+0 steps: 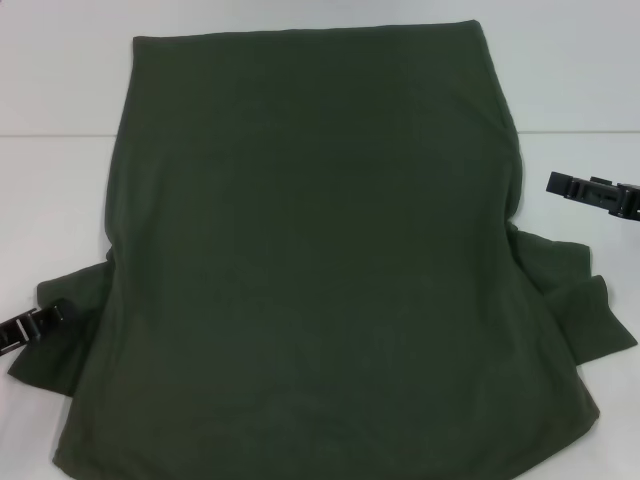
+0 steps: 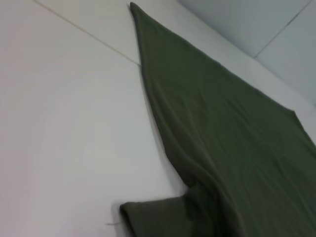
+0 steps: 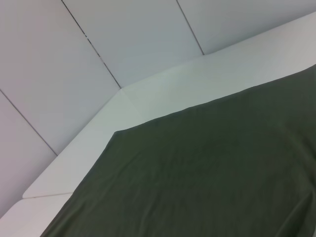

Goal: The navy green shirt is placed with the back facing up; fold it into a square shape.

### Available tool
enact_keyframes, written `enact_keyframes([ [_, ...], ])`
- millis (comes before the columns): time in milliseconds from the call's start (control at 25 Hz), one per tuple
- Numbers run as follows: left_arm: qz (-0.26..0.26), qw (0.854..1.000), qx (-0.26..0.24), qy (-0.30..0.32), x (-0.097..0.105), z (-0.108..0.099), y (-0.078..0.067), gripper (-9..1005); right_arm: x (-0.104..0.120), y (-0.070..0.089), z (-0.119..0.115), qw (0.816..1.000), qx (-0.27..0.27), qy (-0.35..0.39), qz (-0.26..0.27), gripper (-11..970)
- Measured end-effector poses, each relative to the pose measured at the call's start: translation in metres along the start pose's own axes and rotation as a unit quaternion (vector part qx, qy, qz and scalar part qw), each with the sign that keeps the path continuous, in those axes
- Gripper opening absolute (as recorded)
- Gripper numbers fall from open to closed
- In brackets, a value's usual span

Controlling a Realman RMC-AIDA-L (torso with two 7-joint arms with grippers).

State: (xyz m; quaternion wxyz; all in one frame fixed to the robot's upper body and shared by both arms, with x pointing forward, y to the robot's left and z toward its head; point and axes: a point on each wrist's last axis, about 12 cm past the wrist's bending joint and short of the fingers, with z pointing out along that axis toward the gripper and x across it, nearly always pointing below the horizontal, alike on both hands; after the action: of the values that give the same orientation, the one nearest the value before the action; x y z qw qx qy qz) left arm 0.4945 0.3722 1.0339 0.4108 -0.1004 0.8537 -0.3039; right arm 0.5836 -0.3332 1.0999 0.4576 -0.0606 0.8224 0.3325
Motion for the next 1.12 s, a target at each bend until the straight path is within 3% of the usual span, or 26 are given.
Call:
enact_keyframes([
  [360, 0.023, 1.000, -0.007, 0.004, -0.002, 0.000, -0.001, 11, 0.001, 0.000, -0.001, 1.000, 0.000, 0.000, 0.000, 946],
  [1120, -0.061, 0.997, -0.043, -0.022, -0.031, -0.027, 0.016, 1, -0.001, -0.001, -0.003, 1.000, -0.004, -0.006, 0.005, 946],
])
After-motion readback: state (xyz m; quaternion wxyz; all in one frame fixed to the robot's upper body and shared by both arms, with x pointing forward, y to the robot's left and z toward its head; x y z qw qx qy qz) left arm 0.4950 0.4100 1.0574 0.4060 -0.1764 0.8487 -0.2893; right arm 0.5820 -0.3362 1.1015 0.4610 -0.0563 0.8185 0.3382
